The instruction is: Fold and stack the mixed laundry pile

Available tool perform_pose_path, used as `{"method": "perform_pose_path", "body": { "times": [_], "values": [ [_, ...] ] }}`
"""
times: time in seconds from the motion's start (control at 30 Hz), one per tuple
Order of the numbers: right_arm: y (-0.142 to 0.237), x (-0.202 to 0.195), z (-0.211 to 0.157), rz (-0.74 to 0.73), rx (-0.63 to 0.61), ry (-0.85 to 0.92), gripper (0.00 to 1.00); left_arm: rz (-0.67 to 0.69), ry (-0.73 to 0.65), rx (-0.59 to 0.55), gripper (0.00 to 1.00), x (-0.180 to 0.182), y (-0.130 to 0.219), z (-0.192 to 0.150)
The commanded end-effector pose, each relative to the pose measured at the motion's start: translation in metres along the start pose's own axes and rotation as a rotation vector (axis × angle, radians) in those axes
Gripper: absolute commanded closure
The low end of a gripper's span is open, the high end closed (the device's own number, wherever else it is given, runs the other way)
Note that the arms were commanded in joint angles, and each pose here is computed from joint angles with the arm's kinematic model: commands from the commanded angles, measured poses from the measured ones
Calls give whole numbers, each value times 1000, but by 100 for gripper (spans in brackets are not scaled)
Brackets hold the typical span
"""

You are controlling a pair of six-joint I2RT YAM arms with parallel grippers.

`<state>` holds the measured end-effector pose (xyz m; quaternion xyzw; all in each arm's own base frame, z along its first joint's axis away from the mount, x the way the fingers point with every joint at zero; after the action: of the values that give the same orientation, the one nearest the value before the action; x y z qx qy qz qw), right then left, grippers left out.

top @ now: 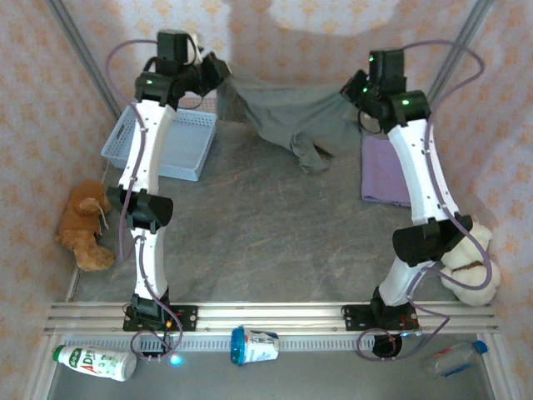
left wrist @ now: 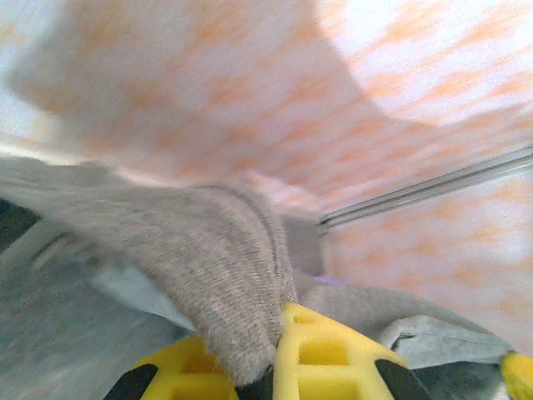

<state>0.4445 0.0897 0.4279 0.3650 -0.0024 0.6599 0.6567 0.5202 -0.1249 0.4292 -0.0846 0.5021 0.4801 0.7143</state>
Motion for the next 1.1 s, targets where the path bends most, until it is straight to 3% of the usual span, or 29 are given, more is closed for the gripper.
{"method": "perform_pose_path", "body": {
  "times": [0.0,0.2,0.4,0.67,0.77,0.83,0.93,1.07],
  "values": [
    [38,-3,16,-24,-52,65,100,-74,23,-24,100,-23,33,9],
    [77,8,18,78,-74,56,100,-154,-68,-69,100,-57,75,10],
    [148,23,28,202,-149,94,100,-326,-193,-113,100,-116,148,1],
    [273,15,46,264,-423,108,100,-508,-227,-55,100,-160,216,-37],
    [298,13,52,269,-500,114,100,-549,-276,-46,100,-174,236,-54],
    [294,12,55,248,-509,118,100,-534,-288,-60,100,-174,242,-57],
    [258,15,56,218,-450,126,100,-464,-253,-71,100,-158,225,-53],
    [176,10,51,124,-342,133,100,-263,-111,-49,100,-98,154,-41]
  ]
}}
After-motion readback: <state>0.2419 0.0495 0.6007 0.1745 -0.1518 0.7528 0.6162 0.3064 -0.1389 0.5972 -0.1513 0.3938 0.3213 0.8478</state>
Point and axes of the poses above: each hand's point on the last joint's axis, 136 mm out from that joint toward the fingers, its own y axis back along the fingers, its own x axis along the line the jaws close on, z = x × y, the point moved 3 cm from there along y, back along the fingers, and after that the axes turned 6 degrees about y, right-handed, at the moved point
